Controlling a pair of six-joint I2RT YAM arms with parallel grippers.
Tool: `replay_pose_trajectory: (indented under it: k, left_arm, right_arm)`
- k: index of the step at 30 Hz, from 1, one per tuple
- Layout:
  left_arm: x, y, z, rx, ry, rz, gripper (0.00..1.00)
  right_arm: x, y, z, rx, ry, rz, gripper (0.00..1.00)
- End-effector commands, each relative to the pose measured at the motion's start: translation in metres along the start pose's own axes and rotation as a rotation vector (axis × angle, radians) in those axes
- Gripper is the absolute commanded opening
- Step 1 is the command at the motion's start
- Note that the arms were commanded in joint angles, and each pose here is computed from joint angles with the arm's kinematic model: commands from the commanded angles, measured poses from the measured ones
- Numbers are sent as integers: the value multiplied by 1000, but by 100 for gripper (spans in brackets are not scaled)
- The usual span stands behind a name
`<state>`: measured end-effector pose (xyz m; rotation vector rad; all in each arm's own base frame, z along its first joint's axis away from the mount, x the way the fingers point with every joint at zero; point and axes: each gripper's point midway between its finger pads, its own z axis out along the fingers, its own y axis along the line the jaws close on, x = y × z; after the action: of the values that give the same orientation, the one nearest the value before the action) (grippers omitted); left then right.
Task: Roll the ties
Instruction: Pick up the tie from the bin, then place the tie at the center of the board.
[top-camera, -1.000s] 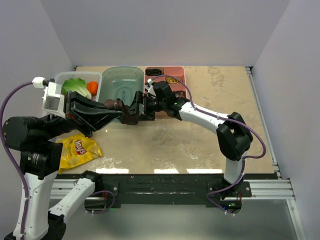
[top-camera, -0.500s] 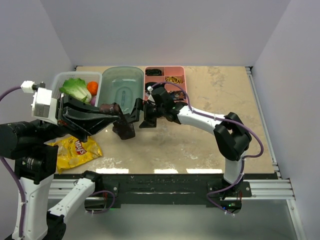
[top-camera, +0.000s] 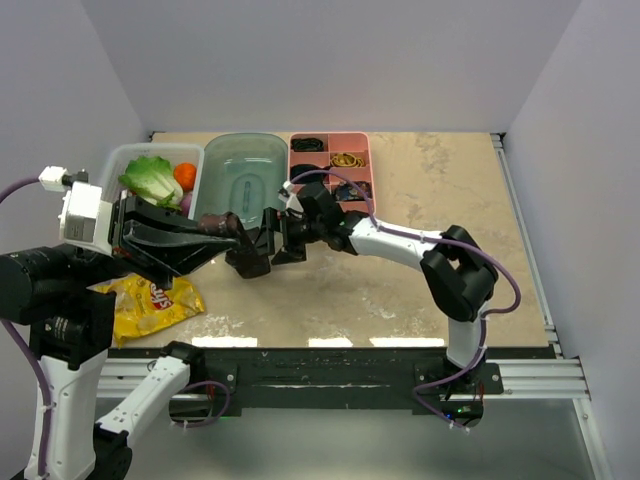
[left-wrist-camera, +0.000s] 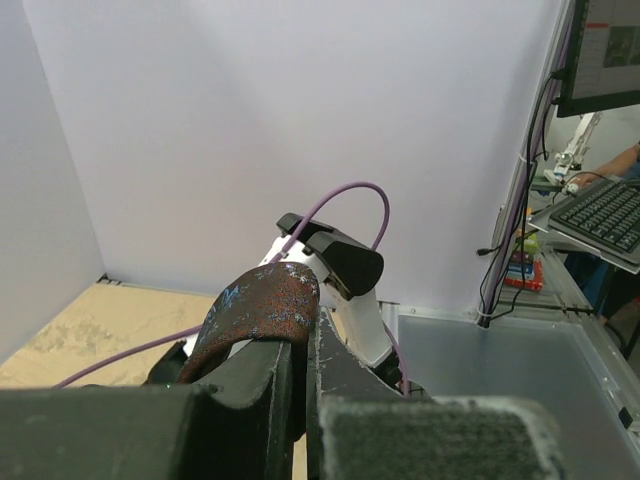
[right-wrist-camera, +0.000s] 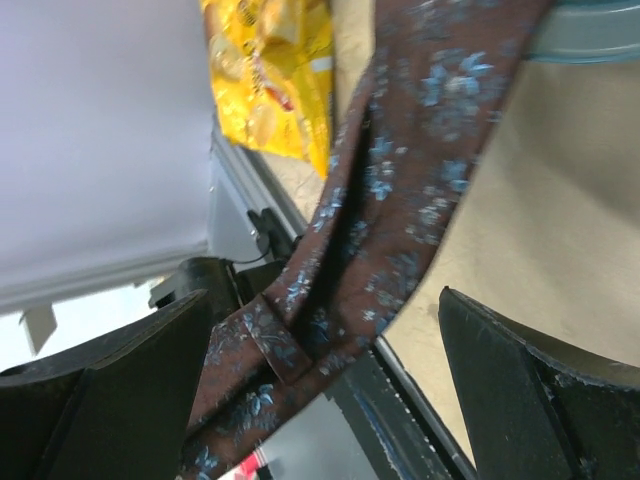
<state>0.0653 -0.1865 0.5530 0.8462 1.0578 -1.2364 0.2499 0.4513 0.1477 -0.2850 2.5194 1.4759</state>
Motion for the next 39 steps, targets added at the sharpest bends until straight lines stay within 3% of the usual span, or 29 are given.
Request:
replay_pose_trajectory:
  k: [1,6,11,14,15,17,18,22,25,30,34,39]
  left_arm:
    - [-7,-16,-2,45,-15,16,0]
    - [-11,-22,-2,71,-31,27,0]
    - [-16,-30,-2,110,-55,24,0]
    - [-16,-31,-2,124,-61,14,0]
    - [-16,-31,-2,124,-62,13,0]
    - [-16,-29,-1,123,-62,12,0]
    - [-16,-28,-1,123,-62,12,0]
    - [-14,-22,1,118,-62,7,0]
    - [-12,-13,4,108,-57,-2,0]
    - [-8,7,11,83,-57,-13,0]
    - [-6,34,21,64,-63,-34,0]
    - [0,60,35,99,-80,-82,0]
  right_arm:
    - [7,32,17,-132,49,-53,99]
    - [19,29,33,-122,93,-73,99]
    - [21,40,39,-235,97,-27,98]
    - [20,55,42,-316,108,-37,82]
    - [17,67,39,-386,98,-72,70]
    - [19,74,38,-439,106,-37,57]
    - [16,83,35,-487,88,-63,43]
    - [13,89,34,-509,92,-91,10]
    - [1,88,30,-498,51,-119,0]
    - [-48,68,-1,-341,-115,-192,0]
    - [-111,54,-74,-234,-345,-257,0]
    - [-153,30,-160,-99,-566,-249,0]
